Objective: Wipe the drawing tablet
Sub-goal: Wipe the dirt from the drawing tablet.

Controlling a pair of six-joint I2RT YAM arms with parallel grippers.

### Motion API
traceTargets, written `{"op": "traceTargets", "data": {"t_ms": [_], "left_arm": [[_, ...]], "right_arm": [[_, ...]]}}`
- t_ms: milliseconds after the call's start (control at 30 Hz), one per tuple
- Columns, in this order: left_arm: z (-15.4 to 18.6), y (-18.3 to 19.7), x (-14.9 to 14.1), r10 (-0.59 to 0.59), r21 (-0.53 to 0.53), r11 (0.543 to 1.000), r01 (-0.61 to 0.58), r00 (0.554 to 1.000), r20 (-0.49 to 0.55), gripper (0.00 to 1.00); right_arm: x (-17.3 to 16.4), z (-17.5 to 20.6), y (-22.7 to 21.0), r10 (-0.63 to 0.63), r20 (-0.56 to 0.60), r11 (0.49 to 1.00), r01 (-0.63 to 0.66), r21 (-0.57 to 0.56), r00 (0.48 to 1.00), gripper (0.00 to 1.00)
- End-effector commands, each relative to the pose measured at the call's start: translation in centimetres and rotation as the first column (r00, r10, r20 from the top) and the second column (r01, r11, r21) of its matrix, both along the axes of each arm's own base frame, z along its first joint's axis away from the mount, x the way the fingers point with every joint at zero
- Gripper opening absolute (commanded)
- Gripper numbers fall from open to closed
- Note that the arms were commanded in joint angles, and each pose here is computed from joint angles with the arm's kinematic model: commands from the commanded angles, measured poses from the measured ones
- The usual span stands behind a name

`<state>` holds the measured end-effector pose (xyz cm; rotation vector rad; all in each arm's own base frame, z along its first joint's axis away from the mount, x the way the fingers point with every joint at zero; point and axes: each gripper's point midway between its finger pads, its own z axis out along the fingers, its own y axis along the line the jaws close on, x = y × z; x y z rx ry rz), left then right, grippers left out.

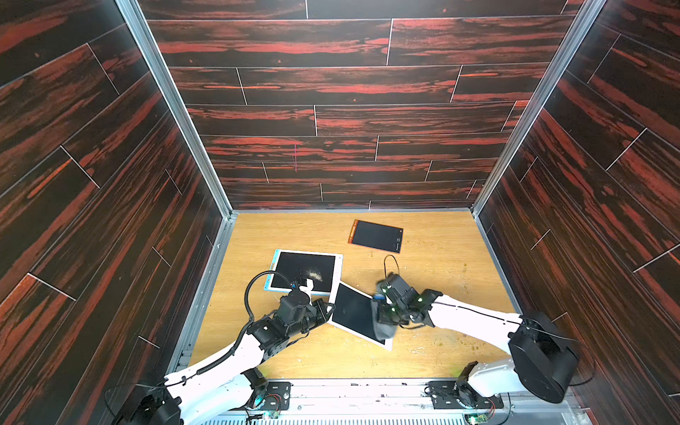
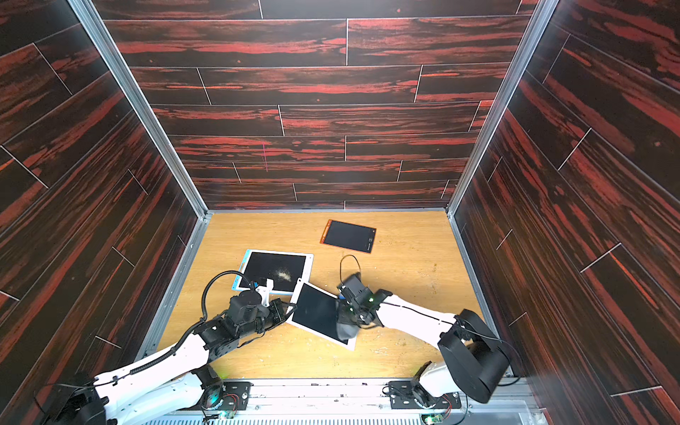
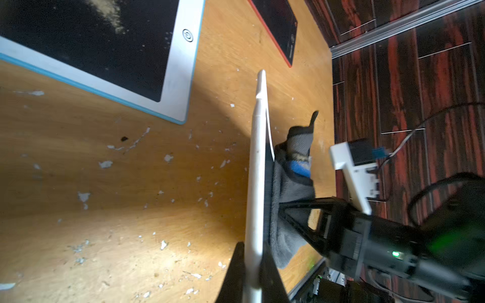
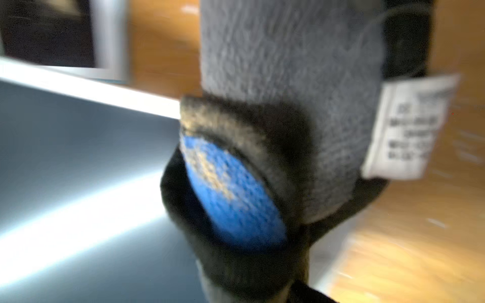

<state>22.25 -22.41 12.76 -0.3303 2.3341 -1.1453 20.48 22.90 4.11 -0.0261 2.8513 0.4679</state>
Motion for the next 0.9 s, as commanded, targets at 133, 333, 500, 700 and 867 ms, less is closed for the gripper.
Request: {"op": "traceTargets", "data": {"t_ms": [133, 333, 500, 700, 867], "left_arm": [[2.6, -0.8, 0.2, -0.02, -0.065, 0.998, 0.024, 0.998, 0.067, 0.0], [2.7, -1.2, 0.2, -0.034, -0.08, 0.996, 0.039, 0.997, 0.065, 0.0], [2.8, -1.4, 0.1, -0.041, -0.088, 0.995, 0.047, 0.997, 0.067, 0.0], [3.0, -1.0, -0.3, -0.04, -0.081, 0.996, 0.046, 0.996, 0.075, 0.0], [3.3, -0.7, -0.5, -0.038, -0.077, 0.996, 0.046, 0.995, 0.092, 0.0]], "right_arm": [[-5.5, -0.8, 4.8, 0.222, -0.102, 0.97, -0.209, 0.121, 0.97, 0.0], [-8.1, 7.6, 15.2, 0.452, 0.042, 0.859, -0.448, 0.247, 0.891, 0.0], [-7.1, 11.7, 17.6, 0.462, 0.127, 0.832, -0.479, 0.28, 0.878, 0.0], [-3.1, 6.8, 11.8, 0.329, 0.065, 0.94, -0.334, 0.074, 0.942, 0.0], [-1.2, -0.8, 2.3, 0.123, -0.127, 0.991, -0.116, 0.064, 0.984, 0.0]]}}
